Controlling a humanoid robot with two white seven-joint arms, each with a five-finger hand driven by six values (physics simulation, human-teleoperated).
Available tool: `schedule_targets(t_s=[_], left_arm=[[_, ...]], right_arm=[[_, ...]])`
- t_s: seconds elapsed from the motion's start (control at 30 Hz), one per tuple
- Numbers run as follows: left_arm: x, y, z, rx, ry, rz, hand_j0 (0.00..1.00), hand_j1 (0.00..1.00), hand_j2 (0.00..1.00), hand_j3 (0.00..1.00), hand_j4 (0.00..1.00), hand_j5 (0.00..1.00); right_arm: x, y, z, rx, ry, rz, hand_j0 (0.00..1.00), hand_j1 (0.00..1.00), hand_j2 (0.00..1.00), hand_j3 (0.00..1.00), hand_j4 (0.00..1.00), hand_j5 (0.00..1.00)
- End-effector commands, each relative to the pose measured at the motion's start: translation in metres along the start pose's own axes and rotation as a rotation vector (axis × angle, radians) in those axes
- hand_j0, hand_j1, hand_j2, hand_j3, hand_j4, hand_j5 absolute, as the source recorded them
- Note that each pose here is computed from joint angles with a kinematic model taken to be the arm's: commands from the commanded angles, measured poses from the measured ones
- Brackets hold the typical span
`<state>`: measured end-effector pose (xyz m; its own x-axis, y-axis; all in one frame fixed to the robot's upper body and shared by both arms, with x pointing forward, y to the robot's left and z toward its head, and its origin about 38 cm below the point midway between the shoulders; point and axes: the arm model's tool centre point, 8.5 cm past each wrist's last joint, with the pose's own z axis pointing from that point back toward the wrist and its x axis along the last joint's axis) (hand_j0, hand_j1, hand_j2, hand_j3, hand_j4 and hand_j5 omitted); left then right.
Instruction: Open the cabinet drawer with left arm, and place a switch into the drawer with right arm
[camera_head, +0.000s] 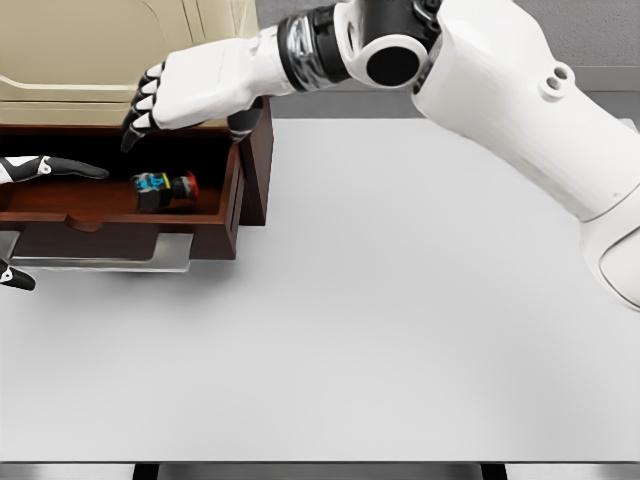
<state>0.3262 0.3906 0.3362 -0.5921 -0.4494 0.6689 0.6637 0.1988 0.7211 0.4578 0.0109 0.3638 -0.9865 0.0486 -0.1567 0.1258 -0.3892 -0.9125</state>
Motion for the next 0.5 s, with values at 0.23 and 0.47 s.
schedule_targets(t_s=[0.23,0.47], left_arm=[[0.001,0.0,-0.003,0.006,-0.015,0.006,1.0,1.0,1.0,1.0,1.0,1.0],[-0.004,-0.008,-0.026,0.003,-0.087,0.023,1.0,1.0,1.0,1.0,1.0,1.0]], right_arm=[[0.027,0.109,0.247,0.154,0.346,-0.068,1.0,1.0,1.0,1.0,1.0,1.0],[0.051,0.181,0.281,0.273,0.39,-0.235,1.0,1.0,1.0,1.0,1.0,1.0]])
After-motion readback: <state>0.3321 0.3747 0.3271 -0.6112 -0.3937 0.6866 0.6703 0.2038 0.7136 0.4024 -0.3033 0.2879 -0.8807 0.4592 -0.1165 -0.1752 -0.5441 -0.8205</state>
